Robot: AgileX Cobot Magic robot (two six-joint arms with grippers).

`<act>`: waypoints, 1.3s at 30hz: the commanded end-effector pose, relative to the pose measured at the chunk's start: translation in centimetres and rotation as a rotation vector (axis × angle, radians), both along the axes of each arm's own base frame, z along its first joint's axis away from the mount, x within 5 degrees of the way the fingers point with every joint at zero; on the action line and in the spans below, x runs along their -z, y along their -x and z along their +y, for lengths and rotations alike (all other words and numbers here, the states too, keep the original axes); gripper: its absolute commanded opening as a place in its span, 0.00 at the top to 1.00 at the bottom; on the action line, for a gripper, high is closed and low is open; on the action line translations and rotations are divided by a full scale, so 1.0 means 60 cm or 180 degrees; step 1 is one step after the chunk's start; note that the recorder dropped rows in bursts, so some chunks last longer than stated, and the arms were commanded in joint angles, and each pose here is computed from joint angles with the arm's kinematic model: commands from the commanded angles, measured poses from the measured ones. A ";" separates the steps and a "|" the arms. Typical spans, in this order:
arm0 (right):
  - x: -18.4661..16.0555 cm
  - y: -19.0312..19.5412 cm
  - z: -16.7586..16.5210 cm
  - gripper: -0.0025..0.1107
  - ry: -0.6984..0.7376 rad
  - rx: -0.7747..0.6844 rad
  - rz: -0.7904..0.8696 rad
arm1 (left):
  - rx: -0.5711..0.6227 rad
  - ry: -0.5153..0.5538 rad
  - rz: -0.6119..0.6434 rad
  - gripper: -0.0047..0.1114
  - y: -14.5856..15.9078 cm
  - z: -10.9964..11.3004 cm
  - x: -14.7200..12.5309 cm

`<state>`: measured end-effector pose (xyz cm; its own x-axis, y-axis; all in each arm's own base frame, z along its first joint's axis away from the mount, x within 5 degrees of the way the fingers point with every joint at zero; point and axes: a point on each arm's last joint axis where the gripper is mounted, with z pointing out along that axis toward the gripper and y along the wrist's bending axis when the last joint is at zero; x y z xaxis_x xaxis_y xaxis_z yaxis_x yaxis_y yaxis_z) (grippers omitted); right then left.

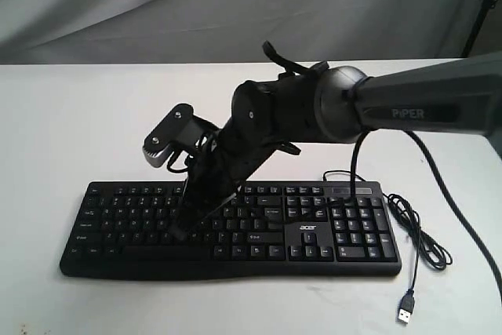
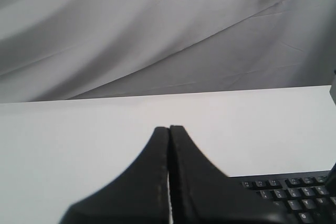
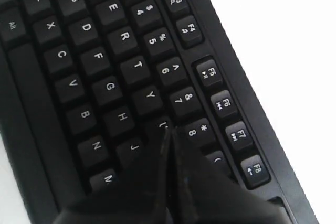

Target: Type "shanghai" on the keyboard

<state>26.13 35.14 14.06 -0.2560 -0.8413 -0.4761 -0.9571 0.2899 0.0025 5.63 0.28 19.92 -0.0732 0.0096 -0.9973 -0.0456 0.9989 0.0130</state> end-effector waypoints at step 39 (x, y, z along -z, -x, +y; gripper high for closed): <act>0.030 -0.004 -0.011 0.98 0.0017 0.0043 0.0013 | 0.0020 0.0008 -0.0022 0.96 0.000 -0.001 0.000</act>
